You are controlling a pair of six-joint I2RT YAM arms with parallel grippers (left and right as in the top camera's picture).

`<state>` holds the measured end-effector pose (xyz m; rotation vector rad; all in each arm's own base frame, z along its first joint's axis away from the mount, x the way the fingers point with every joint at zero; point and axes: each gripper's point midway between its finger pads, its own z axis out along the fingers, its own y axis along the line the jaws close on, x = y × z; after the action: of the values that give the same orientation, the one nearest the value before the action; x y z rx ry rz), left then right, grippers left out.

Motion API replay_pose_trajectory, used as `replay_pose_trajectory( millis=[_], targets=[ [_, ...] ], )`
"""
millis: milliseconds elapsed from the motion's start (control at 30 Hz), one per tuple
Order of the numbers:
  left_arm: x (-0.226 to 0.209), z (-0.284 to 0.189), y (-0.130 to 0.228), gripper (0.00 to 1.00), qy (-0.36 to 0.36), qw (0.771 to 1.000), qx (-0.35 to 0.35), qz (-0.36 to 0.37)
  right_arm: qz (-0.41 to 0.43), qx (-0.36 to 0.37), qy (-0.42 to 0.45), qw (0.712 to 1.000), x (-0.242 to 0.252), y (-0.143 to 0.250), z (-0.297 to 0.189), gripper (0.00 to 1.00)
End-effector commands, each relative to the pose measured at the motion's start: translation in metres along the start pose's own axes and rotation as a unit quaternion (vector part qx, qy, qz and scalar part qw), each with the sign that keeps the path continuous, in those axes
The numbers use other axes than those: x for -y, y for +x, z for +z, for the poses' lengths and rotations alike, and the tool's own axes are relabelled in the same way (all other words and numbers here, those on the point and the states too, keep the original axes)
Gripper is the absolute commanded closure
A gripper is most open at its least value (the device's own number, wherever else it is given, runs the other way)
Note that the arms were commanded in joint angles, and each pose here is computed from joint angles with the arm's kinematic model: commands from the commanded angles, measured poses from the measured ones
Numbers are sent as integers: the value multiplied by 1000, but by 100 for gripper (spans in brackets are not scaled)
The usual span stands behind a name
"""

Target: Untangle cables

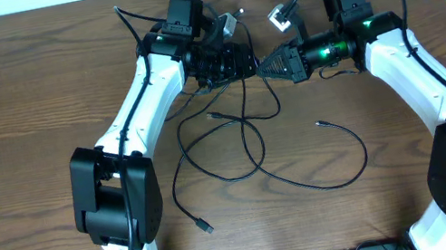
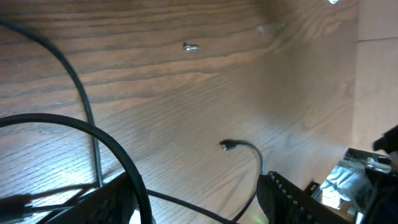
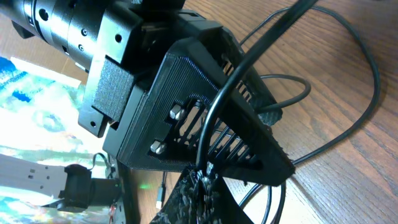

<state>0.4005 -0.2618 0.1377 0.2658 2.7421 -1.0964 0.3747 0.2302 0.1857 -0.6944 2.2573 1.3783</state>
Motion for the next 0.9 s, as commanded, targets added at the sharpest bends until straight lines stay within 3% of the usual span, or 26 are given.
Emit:
replay_pose_trajectory(
  millis=[0, 167, 367, 500, 600, 867],
  targets=[
    [8, 0, 0, 35, 20, 1000, -2, -6, -8, 1, -8, 1000, -11, -5, 2, 99],
    [15, -1, 0, 35, 40, 999, -4, -6, -15, 5, -8, 1000, -11, -8, 2, 99],
    [21, -1, 0, 35, 56, 998, -7, -18, -23, 9, -6, 1000, -10, -10, 2, 75],
    [21, -1, 0, 35, 56, 998, -8, -41, -22, 9, -6, 1000, -10, -10, 2, 69],
    [25, -2, 0, 35, 68, 997, -10, -46, -21, 8, 3, 1000, -7, -10, 3, 71],
    [43, -6, -10, 36, 118, 993, 2, -28, 0, -6, 19, 1000, -1, -1, 3, 90]
  ],
)
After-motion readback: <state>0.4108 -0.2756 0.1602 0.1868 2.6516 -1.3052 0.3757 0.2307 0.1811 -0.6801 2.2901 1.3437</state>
